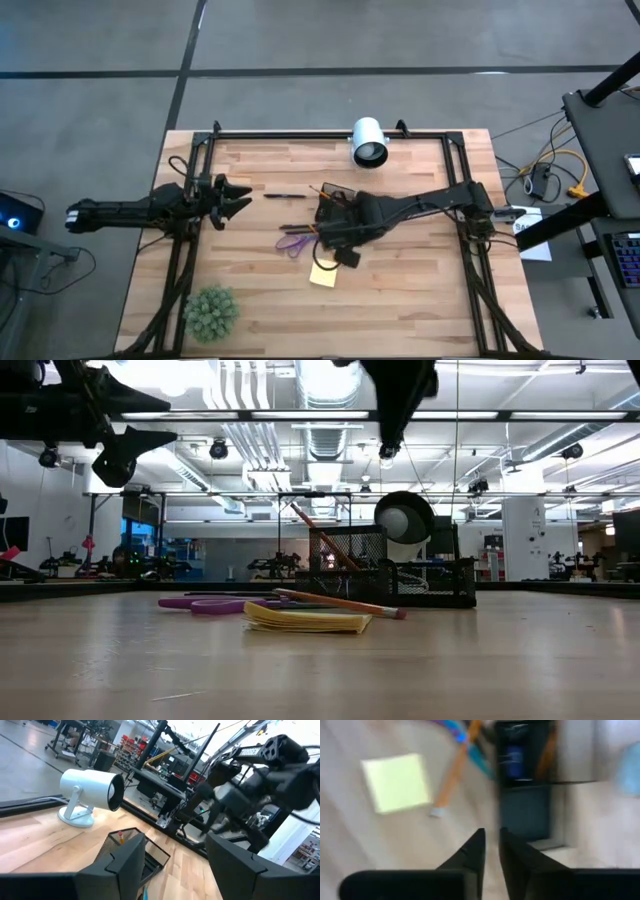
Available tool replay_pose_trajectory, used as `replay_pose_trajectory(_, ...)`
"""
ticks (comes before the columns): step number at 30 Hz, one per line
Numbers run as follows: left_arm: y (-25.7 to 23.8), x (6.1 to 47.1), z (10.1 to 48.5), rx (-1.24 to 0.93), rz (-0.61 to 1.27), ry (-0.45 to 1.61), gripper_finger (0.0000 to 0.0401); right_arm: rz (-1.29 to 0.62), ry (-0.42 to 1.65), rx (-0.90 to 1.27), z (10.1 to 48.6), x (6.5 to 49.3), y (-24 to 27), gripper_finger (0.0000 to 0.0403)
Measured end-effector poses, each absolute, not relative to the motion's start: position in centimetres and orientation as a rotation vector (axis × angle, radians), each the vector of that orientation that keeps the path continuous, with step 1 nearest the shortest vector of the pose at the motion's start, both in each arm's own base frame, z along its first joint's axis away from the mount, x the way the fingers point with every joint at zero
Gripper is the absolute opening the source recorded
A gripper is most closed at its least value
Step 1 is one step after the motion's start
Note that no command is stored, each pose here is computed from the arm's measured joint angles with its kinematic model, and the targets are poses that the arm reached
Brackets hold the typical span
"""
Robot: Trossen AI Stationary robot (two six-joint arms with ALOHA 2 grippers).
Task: Pick and place office supplies into organizer
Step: Put the yellow pencil into the black mesh organizer
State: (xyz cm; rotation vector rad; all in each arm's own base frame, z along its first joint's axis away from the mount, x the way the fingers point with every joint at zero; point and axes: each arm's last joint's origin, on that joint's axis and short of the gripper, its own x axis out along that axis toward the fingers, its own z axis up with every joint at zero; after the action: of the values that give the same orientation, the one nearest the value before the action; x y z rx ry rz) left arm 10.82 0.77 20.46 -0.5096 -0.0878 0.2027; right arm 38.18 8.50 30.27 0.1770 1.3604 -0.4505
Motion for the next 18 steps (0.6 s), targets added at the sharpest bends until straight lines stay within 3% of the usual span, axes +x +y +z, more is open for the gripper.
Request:
replay_pose_trajectory(4,0.8,11.1,20.2,-0.507,0.21,-0.061,0.0195,-0.376,1.273,0.388,27.8,39.9,9.5,0.0091)
replay_pose_trajectory(9,0.8,11.4,19.8,-0.504,0.217,-0.03,0.0195,-0.403,1.201,0.487,24.6,40.6,9.7,0.0146)
replay_pose_trajectory(18,0.8,11.7,18.9,-0.499,0.227,0.029,0.0195,-0.322,1.042,0.496,19.7,41.5,10.2,0.0175)
